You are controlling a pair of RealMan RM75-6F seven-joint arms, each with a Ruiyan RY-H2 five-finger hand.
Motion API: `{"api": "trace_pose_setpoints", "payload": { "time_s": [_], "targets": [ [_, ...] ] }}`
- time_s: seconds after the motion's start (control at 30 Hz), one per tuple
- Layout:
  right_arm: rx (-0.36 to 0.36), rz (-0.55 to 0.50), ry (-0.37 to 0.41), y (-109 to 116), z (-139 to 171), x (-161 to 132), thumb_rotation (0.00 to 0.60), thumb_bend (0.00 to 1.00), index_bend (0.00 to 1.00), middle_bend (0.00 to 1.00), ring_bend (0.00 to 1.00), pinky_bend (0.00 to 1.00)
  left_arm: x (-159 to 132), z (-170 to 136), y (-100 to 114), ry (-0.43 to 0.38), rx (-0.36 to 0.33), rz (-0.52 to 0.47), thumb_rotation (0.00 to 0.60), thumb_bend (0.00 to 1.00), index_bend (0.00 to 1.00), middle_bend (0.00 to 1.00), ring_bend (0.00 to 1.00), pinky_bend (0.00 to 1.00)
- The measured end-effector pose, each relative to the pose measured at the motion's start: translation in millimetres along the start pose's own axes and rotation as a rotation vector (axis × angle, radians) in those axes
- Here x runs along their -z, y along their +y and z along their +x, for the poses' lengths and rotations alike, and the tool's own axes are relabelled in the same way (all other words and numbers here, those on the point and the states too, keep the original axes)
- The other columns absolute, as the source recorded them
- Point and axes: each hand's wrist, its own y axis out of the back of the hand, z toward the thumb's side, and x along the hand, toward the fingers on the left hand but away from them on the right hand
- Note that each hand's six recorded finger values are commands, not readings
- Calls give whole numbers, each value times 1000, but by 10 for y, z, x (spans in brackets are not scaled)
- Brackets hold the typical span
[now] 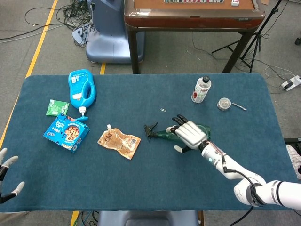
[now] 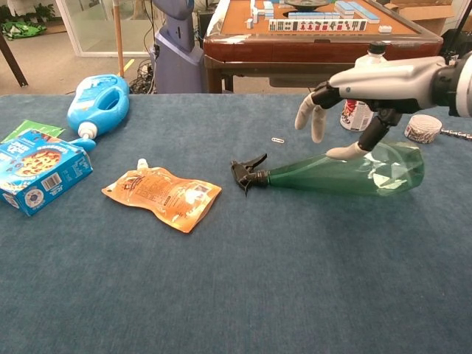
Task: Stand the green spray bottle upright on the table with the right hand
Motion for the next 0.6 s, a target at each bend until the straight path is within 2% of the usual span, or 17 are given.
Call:
{"api": "trace_pose_setpoints", "payload": {
  "time_s": [0.1, 0.27, 0.37, 0.6],
  "targets": [
    [-9, -16, -2, 34, -127, -60, 467, 680, 203, 318, 41, 0, 35, -17, 5, 9, -2, -1, 600, 255, 193, 9, 44, 44],
    [-32, -35, -35, 40, -355, -71, 465, 831, 203, 332, 41, 0, 85, -44, 1, 20, 0, -3, 600, 255, 193, 9, 44, 44],
    [-51, -45, -70, 15, -485, -33, 469, 880, 203, 344, 41, 0, 102, -54, -11, 23, 3, -5, 600, 255, 193, 10, 44, 44],
    [-111, -56, -174, -133, -687, 172, 466, 889, 203, 354, 41, 0, 122, -59, -31, 27, 9, -8, 600, 255, 193, 9, 43, 44]
  ]
}}
